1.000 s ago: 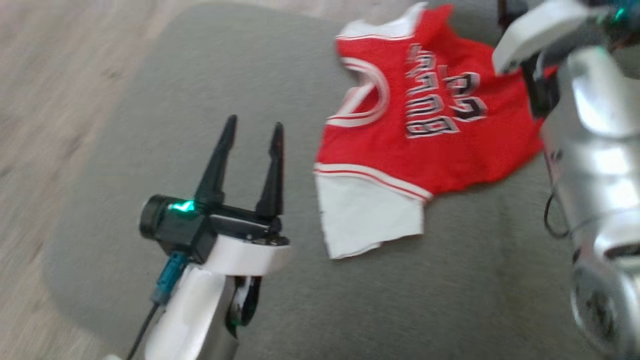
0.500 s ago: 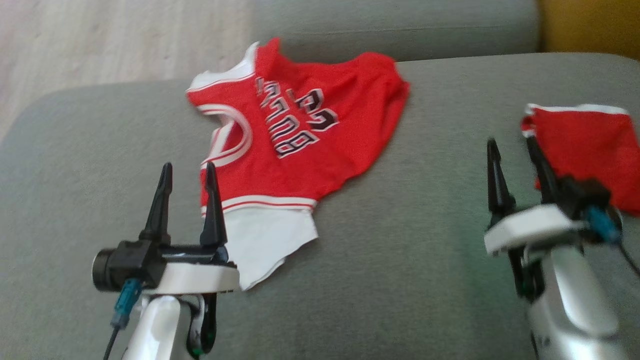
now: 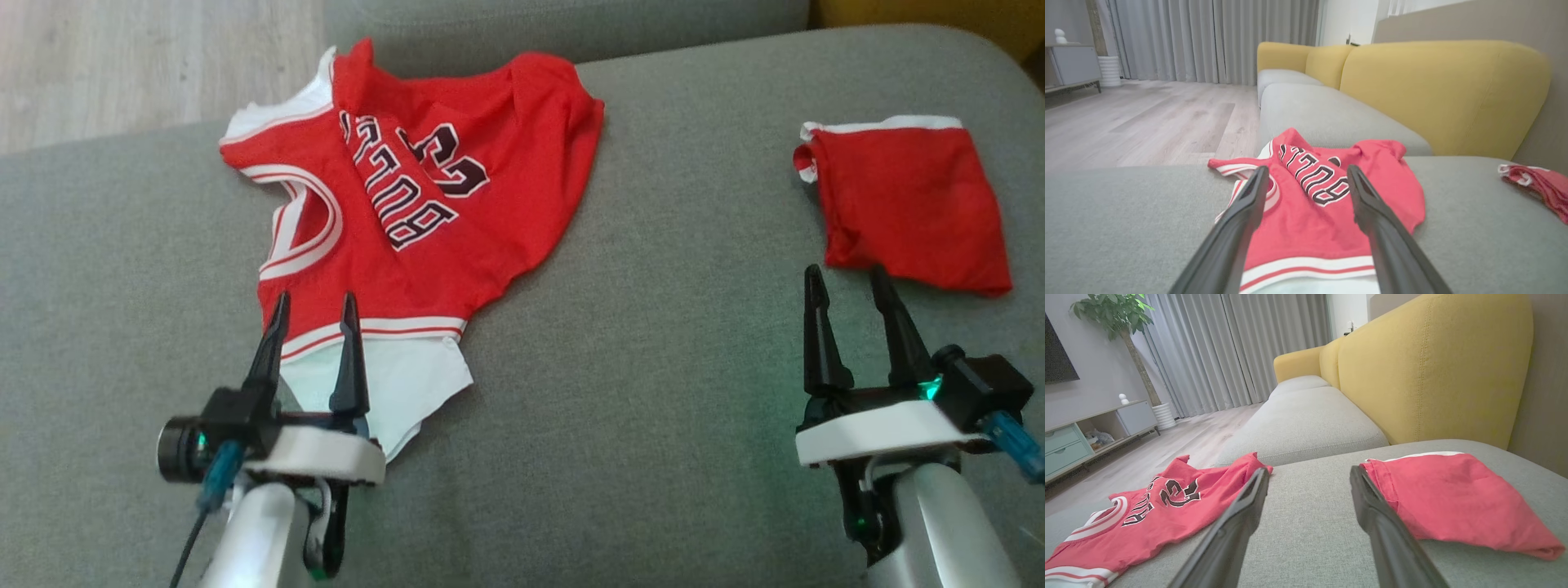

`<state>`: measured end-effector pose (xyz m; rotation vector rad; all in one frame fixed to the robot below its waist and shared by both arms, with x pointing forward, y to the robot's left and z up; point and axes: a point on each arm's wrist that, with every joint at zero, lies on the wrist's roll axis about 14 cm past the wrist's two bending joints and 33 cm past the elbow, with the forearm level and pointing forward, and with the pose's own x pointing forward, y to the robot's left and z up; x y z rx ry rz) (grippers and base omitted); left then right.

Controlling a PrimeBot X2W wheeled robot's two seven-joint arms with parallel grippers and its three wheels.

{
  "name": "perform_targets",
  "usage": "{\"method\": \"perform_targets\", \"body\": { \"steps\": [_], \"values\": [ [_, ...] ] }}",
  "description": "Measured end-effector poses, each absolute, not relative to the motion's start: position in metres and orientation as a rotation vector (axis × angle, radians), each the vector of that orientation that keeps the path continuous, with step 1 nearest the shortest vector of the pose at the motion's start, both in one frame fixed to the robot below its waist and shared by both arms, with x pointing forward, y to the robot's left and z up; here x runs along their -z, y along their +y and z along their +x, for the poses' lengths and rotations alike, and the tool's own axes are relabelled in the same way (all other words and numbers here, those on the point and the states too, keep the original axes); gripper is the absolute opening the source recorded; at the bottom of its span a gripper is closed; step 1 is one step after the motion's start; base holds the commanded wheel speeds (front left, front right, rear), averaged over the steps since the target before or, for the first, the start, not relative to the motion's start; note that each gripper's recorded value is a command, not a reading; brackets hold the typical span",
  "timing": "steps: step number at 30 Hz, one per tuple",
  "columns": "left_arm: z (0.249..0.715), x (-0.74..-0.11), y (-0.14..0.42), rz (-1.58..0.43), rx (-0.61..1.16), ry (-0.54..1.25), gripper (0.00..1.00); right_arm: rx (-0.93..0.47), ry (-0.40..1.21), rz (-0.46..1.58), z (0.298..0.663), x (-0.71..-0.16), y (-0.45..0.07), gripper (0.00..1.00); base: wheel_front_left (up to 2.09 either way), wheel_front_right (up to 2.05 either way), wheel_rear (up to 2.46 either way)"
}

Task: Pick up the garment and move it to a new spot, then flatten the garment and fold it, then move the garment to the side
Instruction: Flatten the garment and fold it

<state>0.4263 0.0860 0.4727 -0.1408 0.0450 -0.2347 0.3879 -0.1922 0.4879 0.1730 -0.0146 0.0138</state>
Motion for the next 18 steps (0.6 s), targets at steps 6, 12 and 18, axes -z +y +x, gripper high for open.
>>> {"method": "perform_targets", "body": {
  "steps": [6, 12, 18],
  "values": [
    [0.447, -0.432, 0.094, -0.085, 0.198, 0.215, 1.0, -0.005, 0.026, 0.189, 0.391, -0.473, -0.193, 1.0, 0.0, 0.0, 0.0],
    [0.458, -0.392, 0.116, -0.001, 0.132, 0.387, 1.0, 0.006, 0.06, 0.206, 0.391, -0.461, -0.194, 1.0, 0.0, 0.0, 0.0],
    [0.458, -0.356, 0.122, 0.072, 0.135, 0.574, 1.0, 0.019, 0.075, 0.213, 0.392, -0.455, -0.198, 1.0, 0.0, 0.0, 0.0]
  ]
}}
